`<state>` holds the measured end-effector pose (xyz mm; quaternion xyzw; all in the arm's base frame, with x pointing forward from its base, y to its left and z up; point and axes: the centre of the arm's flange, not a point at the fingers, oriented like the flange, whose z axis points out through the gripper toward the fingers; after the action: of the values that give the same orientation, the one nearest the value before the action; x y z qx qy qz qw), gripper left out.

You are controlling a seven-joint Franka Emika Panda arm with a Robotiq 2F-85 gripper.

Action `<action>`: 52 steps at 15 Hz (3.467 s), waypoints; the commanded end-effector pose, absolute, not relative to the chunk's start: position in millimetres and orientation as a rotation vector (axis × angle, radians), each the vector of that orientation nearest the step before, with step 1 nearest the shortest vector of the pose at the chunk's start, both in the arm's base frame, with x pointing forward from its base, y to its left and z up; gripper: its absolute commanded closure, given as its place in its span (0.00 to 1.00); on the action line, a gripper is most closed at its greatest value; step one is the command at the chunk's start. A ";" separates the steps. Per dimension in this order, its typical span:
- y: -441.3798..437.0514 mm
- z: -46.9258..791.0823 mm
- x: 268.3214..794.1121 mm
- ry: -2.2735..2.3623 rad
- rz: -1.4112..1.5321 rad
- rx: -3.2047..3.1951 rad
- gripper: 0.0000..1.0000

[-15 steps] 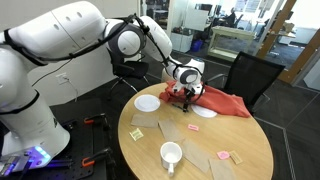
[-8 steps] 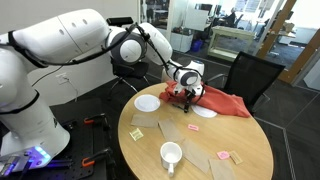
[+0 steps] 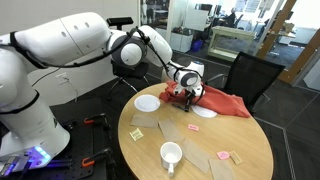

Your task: Put the marker in the mug

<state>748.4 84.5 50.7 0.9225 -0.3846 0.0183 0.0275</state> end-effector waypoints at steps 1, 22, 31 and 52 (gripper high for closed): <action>85.2 52.2 754.3 -1.237 0.062 2.832 0.95; -0.6 196.1 649.8 -1.506 -0.013 2.534 0.96; -16.2 188.2 637.8 -1.503 -0.110 2.367 0.83; -50.7 210.5 614.5 -2.016 0.454 1.383 0.96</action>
<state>629.2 -50.1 198.5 0.5746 -0.7451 0.1594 0.2987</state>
